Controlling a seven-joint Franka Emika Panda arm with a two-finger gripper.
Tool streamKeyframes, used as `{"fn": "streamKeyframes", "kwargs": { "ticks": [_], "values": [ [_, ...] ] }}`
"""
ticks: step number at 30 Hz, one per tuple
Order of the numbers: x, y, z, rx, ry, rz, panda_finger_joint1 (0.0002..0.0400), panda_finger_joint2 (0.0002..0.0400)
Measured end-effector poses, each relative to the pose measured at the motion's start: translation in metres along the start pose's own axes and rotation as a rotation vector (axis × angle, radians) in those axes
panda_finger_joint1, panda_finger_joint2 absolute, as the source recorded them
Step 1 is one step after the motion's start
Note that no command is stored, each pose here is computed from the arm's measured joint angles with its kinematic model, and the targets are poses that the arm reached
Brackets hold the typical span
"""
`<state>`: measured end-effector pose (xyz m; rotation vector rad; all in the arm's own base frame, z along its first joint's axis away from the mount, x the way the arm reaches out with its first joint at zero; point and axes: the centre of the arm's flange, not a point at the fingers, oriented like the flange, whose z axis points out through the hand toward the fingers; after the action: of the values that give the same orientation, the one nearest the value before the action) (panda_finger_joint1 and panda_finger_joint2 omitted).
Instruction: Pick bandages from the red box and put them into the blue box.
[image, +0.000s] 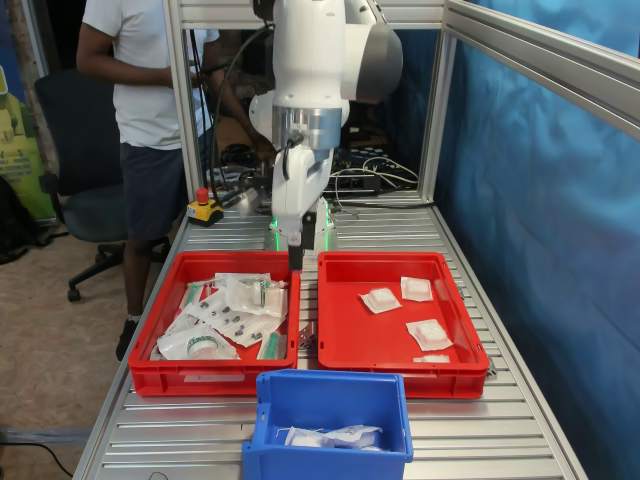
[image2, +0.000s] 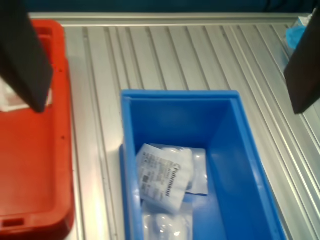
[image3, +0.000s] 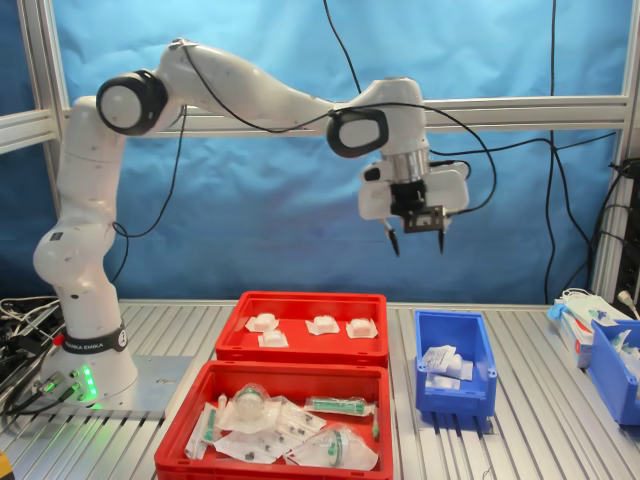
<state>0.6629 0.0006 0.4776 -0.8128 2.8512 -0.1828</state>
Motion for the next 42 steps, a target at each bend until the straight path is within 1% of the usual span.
{"fn": "streamKeyframes", "kwargs": {
  "ticks": [3, 8, 15, 24, 29, 32, 33, 36, 37, 42],
  "values": [
    [0.014, 0.008, -0.012, -0.009, -0.001, -0.01, 0.04, 0.04],
    [0.039, 0.024, -0.028, -0.003, 0.013, -0.038, 0.04, 0.04],
    [0.06, 0.04, -0.03, -0.009, 0.036, -0.054, 0.04, 0.04],
    [0.077, 0.055, -0.023, -0.023, 0.068, -0.066, 0.04, 0.04],
    [0.081, 0.062, -0.02, -0.026, 0.079, -0.075, 0.04, 0.04],
    [0.083, 0.066, -0.019, -0.014, 0.093, -0.093, 0.04, 0.04],
    [0.084, 0.068, -0.019, -0.003, 0.102, -0.106, 0.04, 0.04],
    [0.085, 0.07, -0.019, 0.015, 0.113, -0.124, 0.04, 0.04],
    [0.085, 0.072, -0.02, 0.027, 0.119, -0.136, 0.04, 0.04],
    [0.087, 0.074, -0.02, 0.039, 0.128, -0.15, 0.04, 0.04]
  ]
}}
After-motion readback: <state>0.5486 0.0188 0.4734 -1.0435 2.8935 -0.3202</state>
